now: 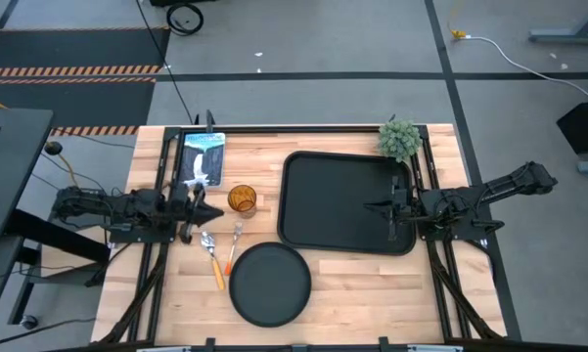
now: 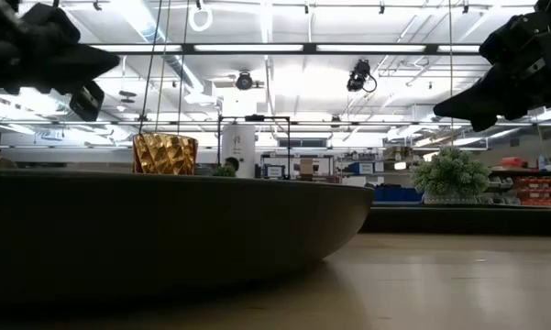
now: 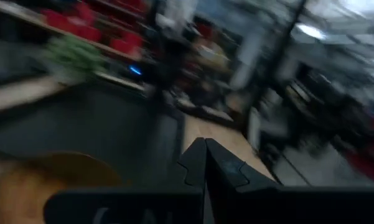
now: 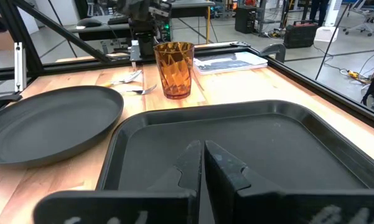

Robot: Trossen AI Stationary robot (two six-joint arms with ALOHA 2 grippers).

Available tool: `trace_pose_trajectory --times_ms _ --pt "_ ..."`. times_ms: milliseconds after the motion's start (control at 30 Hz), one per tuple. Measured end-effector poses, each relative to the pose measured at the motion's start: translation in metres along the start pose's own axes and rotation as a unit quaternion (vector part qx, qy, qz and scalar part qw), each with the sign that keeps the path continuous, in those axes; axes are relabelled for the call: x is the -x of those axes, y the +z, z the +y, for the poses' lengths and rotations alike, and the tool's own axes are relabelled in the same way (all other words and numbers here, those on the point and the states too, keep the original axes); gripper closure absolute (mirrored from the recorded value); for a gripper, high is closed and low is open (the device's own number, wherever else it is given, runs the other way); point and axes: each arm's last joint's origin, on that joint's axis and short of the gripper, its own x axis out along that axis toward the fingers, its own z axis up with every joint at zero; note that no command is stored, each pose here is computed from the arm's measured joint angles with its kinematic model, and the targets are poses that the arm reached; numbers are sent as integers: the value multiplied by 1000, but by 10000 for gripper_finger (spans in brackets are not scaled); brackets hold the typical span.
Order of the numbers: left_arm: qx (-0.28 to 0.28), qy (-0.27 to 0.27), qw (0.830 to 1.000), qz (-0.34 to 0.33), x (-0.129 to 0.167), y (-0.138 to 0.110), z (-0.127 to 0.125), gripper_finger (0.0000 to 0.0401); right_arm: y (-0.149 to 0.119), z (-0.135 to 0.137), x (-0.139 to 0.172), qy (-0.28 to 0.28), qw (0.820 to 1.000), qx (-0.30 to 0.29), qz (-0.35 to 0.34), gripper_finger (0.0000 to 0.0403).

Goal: Pick and place plate/cup/fork/spoon on tray
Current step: Put the brown cup on the black serving tray

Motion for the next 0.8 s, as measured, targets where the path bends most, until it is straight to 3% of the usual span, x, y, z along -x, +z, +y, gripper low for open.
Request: trace_pose_trajectory --times_ms 133,233,800 --pt "4 100 994 -41 -3 3 5 392 0 0 0 0 1000 0 0 376" --pt "7 141 989 -47 -7 2 7 392 0 0 0 0 1000 0 0 376" --pt "-29 237 971 -13 -39 -1 28 392 0 0 0 0 1000 0 0 376"
